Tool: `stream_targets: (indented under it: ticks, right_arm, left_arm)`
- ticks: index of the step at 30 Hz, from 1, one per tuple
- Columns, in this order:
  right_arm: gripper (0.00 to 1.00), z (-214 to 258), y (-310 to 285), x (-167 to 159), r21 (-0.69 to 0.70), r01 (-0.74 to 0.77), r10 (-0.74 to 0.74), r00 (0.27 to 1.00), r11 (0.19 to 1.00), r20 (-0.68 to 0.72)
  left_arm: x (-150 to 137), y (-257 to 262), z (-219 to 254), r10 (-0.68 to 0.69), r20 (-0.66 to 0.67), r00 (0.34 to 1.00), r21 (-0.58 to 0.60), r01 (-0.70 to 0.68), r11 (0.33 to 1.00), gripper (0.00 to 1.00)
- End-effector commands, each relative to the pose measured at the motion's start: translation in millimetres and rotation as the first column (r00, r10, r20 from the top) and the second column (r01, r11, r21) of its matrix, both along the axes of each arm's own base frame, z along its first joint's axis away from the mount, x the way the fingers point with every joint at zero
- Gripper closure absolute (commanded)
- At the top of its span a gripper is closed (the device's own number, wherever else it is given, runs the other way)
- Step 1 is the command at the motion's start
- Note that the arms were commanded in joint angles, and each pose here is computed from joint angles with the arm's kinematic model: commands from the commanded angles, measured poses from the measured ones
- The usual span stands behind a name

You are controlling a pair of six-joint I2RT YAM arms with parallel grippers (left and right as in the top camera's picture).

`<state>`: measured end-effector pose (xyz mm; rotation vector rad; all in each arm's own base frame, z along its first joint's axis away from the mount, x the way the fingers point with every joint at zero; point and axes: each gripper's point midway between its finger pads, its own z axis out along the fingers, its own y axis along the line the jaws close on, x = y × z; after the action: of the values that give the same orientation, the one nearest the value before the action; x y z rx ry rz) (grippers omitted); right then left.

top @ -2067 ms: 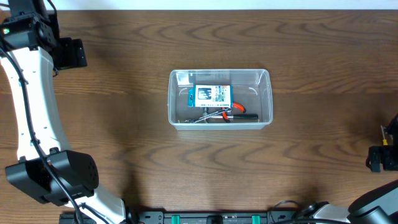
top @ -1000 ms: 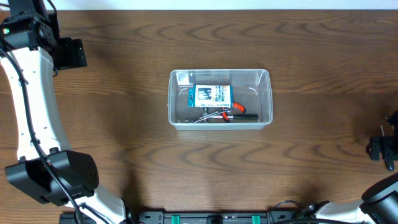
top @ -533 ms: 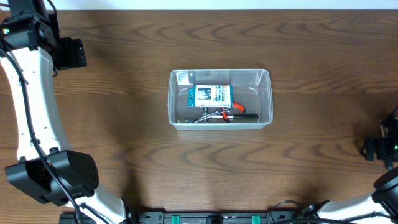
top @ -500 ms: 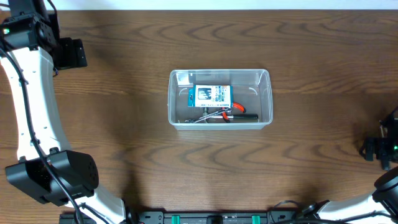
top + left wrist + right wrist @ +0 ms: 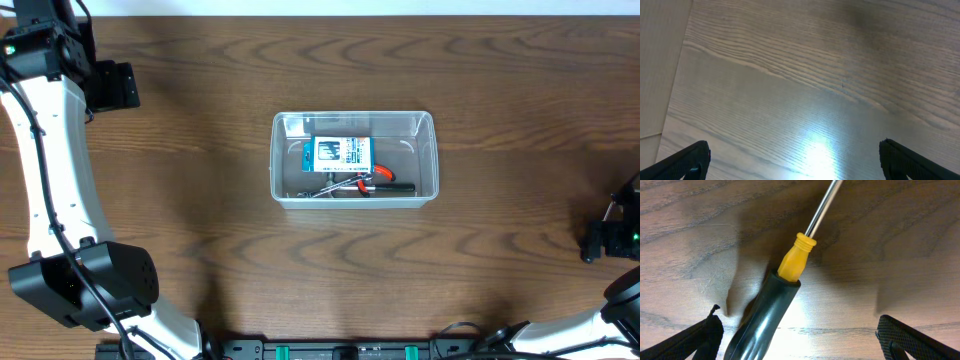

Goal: Pack container

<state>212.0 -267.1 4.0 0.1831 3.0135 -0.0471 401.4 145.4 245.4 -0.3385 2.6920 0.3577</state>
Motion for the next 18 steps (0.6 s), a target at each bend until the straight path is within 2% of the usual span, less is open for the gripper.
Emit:
stream_targets:
  ticks: [1,10,16,18]
  right_arm:
    - [0.01,1.2,-5.1,1.8,-0.004,0.051,-0.051,0.999,0.999,0.01]
    - [0.02,1.4,-6.4,2.9,0.01,0.182,-0.183,0.983,0.983,0.02]
    - [0.04,1.1,-5.4,1.6,0.029,0.311,-0.311,0.95,0.95,0.016]
    - [0.01,0.9,-7.5,-0.9,0.02,0.362,-0.362,0.932,0.932,0.006]
  left_arm:
    - [-0.9,2.5,3.4,0.002,0.004,1.0,0.011,-0.002,1.0,0.02]
    - [-0.9,2.5,3.4,0.002,0.004,1.0,0.011,-0.002,1.0,0.02]
    - [-0.9,2.5,3.4,0.002,0.004,1.0,0.011,-0.002,1.0,0.02]
    - [-0.9,2.5,3.4,0.002,0.004,1.0,0.011,-0.002,1.0,0.02]
